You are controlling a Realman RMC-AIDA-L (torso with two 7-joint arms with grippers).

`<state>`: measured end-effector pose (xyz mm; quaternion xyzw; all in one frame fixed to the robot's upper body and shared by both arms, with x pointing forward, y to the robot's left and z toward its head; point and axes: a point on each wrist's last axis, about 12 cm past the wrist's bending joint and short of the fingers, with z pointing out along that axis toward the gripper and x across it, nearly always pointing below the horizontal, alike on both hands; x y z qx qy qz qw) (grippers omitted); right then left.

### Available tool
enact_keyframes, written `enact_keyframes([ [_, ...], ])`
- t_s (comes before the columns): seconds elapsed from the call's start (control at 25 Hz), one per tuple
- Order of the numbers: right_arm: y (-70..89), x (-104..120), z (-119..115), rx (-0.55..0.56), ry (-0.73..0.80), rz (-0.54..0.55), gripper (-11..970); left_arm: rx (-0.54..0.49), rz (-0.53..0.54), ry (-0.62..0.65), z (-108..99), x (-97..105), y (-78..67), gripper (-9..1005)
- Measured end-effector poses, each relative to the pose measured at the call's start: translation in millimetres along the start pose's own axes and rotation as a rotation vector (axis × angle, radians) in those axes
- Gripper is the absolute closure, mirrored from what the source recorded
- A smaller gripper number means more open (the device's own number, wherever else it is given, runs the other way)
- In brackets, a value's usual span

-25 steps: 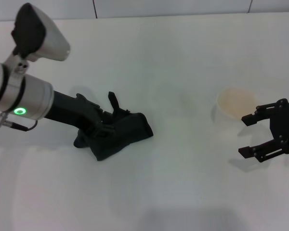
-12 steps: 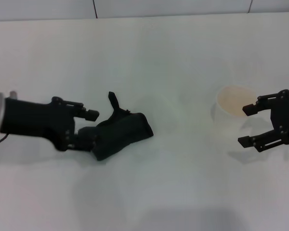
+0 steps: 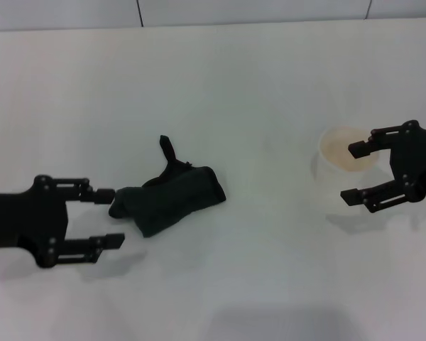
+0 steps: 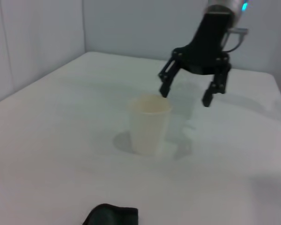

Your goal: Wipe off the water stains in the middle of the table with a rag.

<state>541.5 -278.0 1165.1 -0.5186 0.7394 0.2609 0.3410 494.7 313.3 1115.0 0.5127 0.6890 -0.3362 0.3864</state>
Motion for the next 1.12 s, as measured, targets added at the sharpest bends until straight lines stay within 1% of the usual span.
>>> enact_keyframes([
  [0.2,-1.1,2,3,0.001,-0.017,-0.001,115,-0.032,-0.009,-0.018,-12,14,-7.1,337],
  [0.4,-1.0,3,3,0.005,-0.019,-0.002,115,-0.044,-0.031,-0.017,-22,23,-12.1,337],
  [0.68,-1.2,7,5,0.008,-0.022,0.010,115,-0.071,-0.053,-0.015,-32,30,-15.3,337],
  [1.12,-2.4,9,6,0.018,-0.032,0.010,115,-0.074,-0.069,-0.001,-44,35,-18.3,337],
])
